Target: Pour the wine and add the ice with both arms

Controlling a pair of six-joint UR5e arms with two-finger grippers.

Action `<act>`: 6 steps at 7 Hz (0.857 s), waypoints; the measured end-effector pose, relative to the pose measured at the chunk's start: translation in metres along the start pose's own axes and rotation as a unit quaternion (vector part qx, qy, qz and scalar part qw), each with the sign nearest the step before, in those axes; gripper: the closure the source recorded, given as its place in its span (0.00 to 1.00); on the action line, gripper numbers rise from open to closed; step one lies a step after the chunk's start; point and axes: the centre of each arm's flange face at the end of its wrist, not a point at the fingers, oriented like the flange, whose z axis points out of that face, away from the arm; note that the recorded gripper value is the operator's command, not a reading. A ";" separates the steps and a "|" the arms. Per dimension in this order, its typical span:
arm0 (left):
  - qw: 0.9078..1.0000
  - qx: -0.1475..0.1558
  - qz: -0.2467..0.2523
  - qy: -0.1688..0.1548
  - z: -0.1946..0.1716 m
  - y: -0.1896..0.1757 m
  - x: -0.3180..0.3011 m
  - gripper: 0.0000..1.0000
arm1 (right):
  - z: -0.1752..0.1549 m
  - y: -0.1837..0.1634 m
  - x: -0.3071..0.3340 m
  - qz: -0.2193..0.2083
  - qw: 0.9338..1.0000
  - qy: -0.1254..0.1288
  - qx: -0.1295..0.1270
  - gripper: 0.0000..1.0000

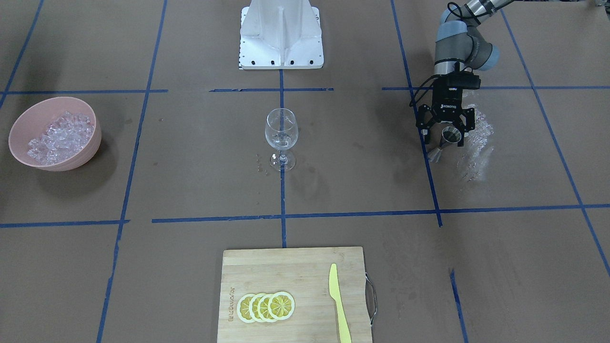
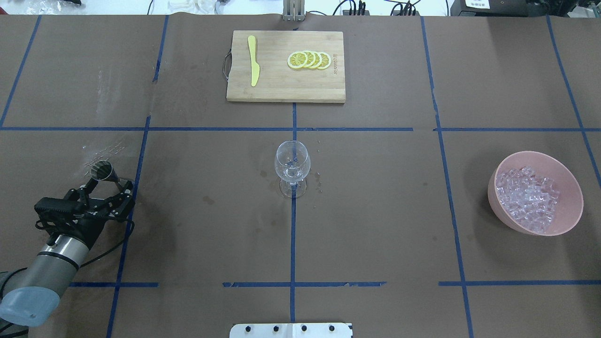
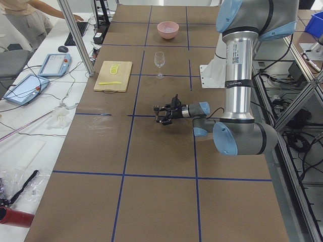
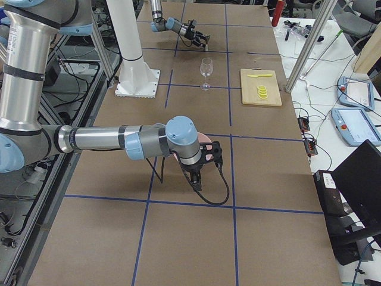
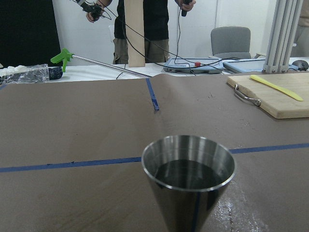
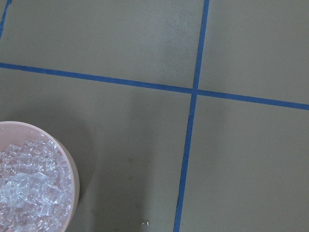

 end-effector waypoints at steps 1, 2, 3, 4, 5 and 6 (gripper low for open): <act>1.000 0.003 -0.003 0.000 0.000 -0.002 0.001 0.25 | 0.000 0.000 0.000 0.000 1.000 0.000 0.000 0.00; 1.000 0.008 -0.005 -0.002 0.001 -0.004 0.002 0.24 | 0.000 0.000 0.000 -0.001 1.000 0.000 0.000 0.00; 1.000 0.013 -0.007 -0.004 0.002 -0.005 0.002 0.24 | 0.000 0.000 0.000 -0.001 1.000 0.000 0.001 0.00; 1.000 0.016 -0.008 -0.005 0.002 -0.006 0.002 0.23 | 0.000 0.000 0.000 -0.001 1.000 0.000 0.001 0.00; 1.000 0.018 -0.007 -0.007 0.002 -0.006 0.001 0.23 | 0.000 0.000 0.000 -0.001 1.000 0.000 0.000 0.00; 1.000 0.019 -0.005 -0.008 0.003 -0.006 0.001 0.23 | 0.000 0.000 0.000 -0.001 1.000 0.000 0.000 0.00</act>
